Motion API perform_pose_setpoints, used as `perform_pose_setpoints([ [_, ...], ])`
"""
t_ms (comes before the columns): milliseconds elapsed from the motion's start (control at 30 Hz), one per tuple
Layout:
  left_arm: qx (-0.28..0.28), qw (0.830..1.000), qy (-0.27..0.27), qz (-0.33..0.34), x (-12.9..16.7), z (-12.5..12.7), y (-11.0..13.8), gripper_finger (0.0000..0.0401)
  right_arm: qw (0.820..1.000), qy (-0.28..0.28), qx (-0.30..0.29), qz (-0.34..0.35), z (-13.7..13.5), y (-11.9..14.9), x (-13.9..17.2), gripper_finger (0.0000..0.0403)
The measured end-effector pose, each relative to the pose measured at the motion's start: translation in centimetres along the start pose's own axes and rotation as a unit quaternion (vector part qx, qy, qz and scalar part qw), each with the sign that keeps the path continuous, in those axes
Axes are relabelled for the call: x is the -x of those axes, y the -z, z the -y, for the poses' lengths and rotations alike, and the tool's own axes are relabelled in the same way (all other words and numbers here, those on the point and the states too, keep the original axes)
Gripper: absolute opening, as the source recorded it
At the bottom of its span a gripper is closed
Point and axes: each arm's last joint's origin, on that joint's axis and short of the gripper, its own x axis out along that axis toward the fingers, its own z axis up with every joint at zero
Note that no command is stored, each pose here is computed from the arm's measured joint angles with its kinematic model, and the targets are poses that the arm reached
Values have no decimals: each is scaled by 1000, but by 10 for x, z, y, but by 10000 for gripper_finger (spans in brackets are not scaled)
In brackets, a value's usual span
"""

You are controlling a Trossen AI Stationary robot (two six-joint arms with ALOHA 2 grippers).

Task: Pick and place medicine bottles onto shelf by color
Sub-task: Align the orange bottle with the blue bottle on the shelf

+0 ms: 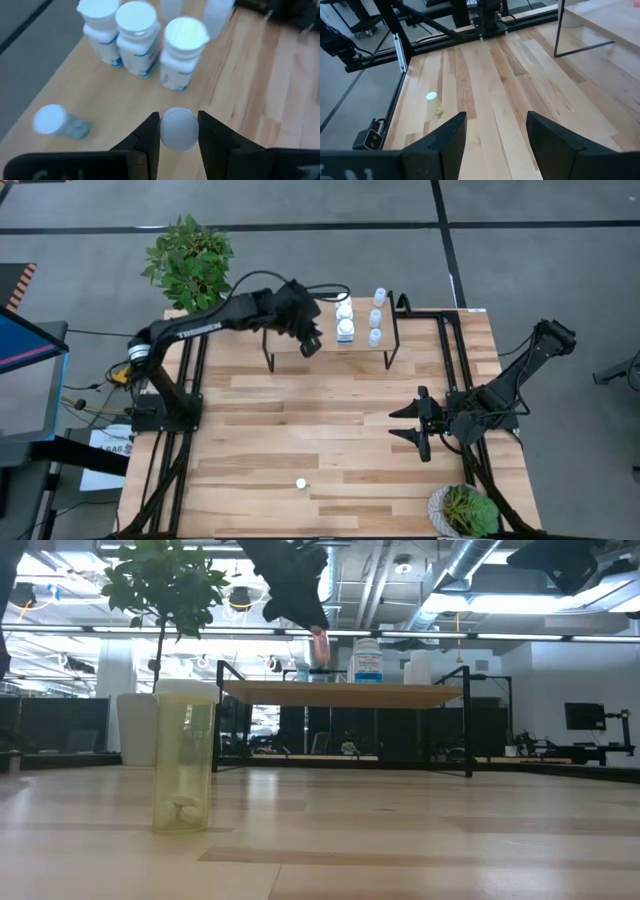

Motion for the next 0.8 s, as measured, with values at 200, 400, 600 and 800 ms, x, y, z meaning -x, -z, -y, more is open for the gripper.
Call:
perform_pose_setpoints([
  [200,3,999,-18,-44,0,-15,-7,85,1000,0,2,-2,0,0,0,228],
  [400,53,996,-31,-65,1,-37,-3,85,1000,1,4,-4,0,1,0,228],
  [600,102,992,-33,-69,-5,-52,-2,85,1000,1,3,-4,0,1,0,228],
  [800,114,989,-32,-93,-12,-56,2,86,1000,0,2,-4,0,1,0,228],
])
